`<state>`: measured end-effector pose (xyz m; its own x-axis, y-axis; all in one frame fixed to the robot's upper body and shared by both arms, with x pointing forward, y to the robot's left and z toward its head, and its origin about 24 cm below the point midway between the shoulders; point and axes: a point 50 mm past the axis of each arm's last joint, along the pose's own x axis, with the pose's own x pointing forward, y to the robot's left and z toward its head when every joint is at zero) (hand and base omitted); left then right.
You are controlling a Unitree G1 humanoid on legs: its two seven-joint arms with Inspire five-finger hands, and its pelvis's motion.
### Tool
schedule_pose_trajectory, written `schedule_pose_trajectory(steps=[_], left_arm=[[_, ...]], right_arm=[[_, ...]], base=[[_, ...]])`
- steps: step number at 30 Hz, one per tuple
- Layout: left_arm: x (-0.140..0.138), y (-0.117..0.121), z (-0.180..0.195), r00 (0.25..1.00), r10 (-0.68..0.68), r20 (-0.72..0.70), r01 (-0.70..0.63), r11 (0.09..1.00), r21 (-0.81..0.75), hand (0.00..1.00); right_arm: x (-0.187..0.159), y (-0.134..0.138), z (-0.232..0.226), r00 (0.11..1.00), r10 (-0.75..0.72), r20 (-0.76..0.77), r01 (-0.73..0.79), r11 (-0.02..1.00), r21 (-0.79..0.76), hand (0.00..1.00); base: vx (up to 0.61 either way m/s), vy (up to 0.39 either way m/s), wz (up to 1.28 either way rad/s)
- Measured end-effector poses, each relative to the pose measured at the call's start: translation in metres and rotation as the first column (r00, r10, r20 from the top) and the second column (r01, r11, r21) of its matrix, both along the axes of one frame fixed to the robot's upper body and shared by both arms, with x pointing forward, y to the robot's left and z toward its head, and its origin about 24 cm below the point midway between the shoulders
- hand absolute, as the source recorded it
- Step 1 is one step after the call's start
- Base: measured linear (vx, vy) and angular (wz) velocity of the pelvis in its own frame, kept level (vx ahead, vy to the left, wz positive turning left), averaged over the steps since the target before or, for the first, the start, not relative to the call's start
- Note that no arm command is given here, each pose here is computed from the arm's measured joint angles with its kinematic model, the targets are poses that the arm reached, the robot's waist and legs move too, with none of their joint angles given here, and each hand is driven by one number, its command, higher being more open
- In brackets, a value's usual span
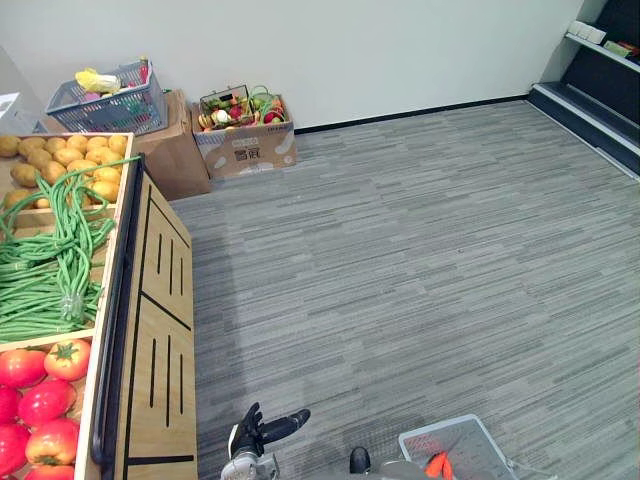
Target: Pick vegetable in the basket
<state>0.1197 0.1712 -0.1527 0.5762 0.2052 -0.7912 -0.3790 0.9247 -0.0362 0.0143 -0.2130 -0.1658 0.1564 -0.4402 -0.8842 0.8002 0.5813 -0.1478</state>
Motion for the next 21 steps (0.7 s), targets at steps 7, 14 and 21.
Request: schedule_pose_trajectory(steps=[7,14,21], left_arm=[[-0.019,0.015,-0.003,0.999,0.02,-0.045,-0.018,0.999,0.043,1.0],[-0.019,0.031,0.001,0.994,0.111,-0.004,-0.11,0.992,0.062,1.0],[-0.033,0.031,-0.003,0.99,0.134,-0.046,-0.131,0.99,0.059,1.0]], right_arm=[[-0.001,0.001,0.0,1.0,0.011,0.001,-0.011,1.0,0.007,0.0],[0.011,-0.012,0.003,0.992,0.128,0.01,-0.127,0.991,-0.034,0.0],[0.023,-0.024,0.009,0.98,0.195,0.034,-0.191,0.977,-0.093,0.0]], base=[[-0.05,0.016,0.07],[-0.11,-0.04,-0.02],[-0.02,0.176,-0.13]])
